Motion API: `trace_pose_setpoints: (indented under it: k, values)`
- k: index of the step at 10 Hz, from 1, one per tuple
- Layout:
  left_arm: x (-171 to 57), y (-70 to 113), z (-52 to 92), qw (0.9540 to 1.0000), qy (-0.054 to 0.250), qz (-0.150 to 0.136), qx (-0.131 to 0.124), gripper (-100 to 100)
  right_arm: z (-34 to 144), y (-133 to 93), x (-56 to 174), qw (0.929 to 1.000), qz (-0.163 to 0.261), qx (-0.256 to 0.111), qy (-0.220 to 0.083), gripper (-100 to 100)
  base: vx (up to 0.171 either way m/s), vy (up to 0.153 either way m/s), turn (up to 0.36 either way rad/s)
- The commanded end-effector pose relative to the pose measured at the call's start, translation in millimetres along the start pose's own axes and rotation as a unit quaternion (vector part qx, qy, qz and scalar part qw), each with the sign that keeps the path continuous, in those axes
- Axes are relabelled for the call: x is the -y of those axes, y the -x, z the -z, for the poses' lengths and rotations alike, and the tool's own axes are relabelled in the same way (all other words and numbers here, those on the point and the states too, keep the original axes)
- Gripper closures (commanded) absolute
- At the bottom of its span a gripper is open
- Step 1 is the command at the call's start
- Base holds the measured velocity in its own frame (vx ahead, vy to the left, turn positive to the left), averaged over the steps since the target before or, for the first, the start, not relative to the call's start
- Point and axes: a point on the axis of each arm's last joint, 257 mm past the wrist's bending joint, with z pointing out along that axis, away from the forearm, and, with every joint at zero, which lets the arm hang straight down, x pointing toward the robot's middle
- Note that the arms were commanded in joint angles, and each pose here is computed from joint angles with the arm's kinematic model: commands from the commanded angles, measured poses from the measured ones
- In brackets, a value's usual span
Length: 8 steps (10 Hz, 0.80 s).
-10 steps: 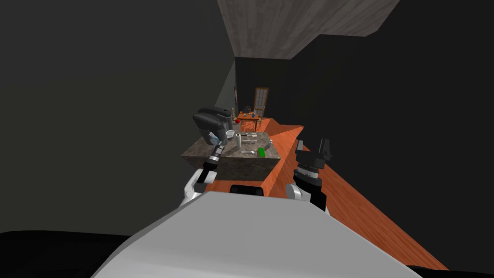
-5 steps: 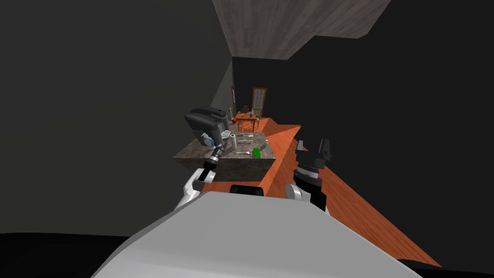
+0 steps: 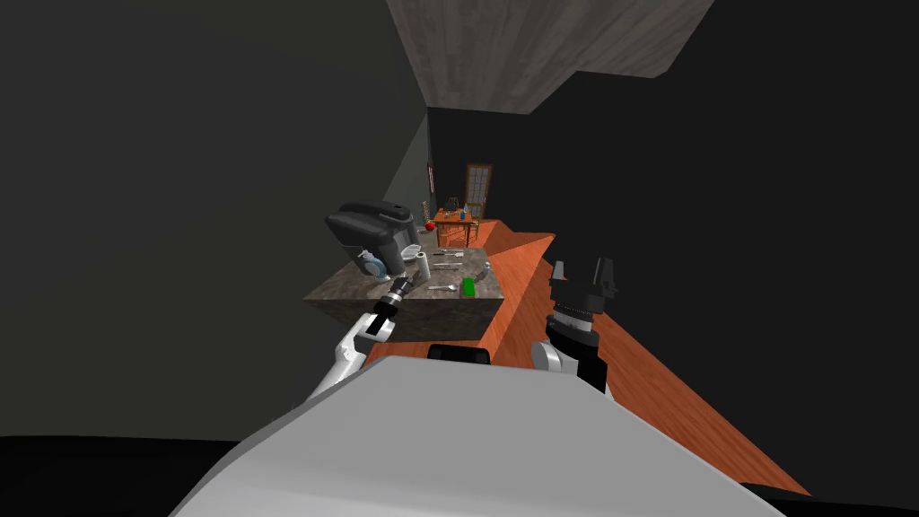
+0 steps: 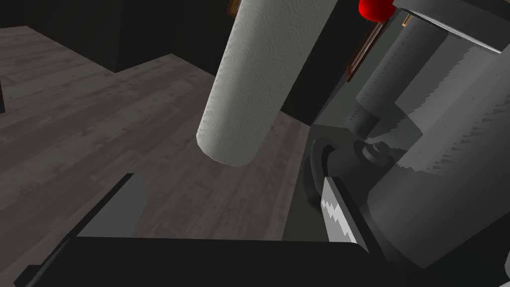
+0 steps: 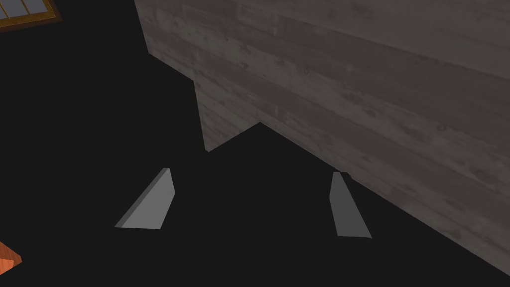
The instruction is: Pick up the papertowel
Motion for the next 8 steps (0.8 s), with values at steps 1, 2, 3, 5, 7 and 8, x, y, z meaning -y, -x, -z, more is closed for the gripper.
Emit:
trace_pose_setpoints:
  k: [1,2,3,5,7,8]
  values:
    - [-20,-8.2,1.8,0.999,0.017,-0.036,-0.018,-100,0.0,0,0,1.0,0.0,0.0,0.0,0,0.084,-0.157,-0.016]
    - [-36,-13.8,4.6,0.997,0.03,-0.064,-0.032,-100,0.0,0,0,1.0,0.0,0.0,0.0,0,0.111,-0.148,-0.02]
    - [-43,-15.7,5.9,0.9958,0.036,-0.075,-0.038,-100,0.0,0,0,1.0,0.0,0.0,0.0,0,0.126,-0.123,-0.006]
    - [-48,-16.2,5.4,0.9952,0.039,-0.081,-0.04,-100,0.0,0,0,1.0,0.0,0.0,0.0,0,0.094,-0.063,-0.005]
    - [-55,-4.2,-7.7,0.9943,0.033,-0.098,-0.027,-100,0.0,0,0,1.0,0.0,0.0,0.0,0,-0.026,-0.012,-0.047]
    - [-59,-6.3,-15.9,0.9943,0.035,-0.096,-0.029,-100,-0.1,0,0,1.0,0.0,0.0,0.0,0,-0.079,-0.007,-0.065]
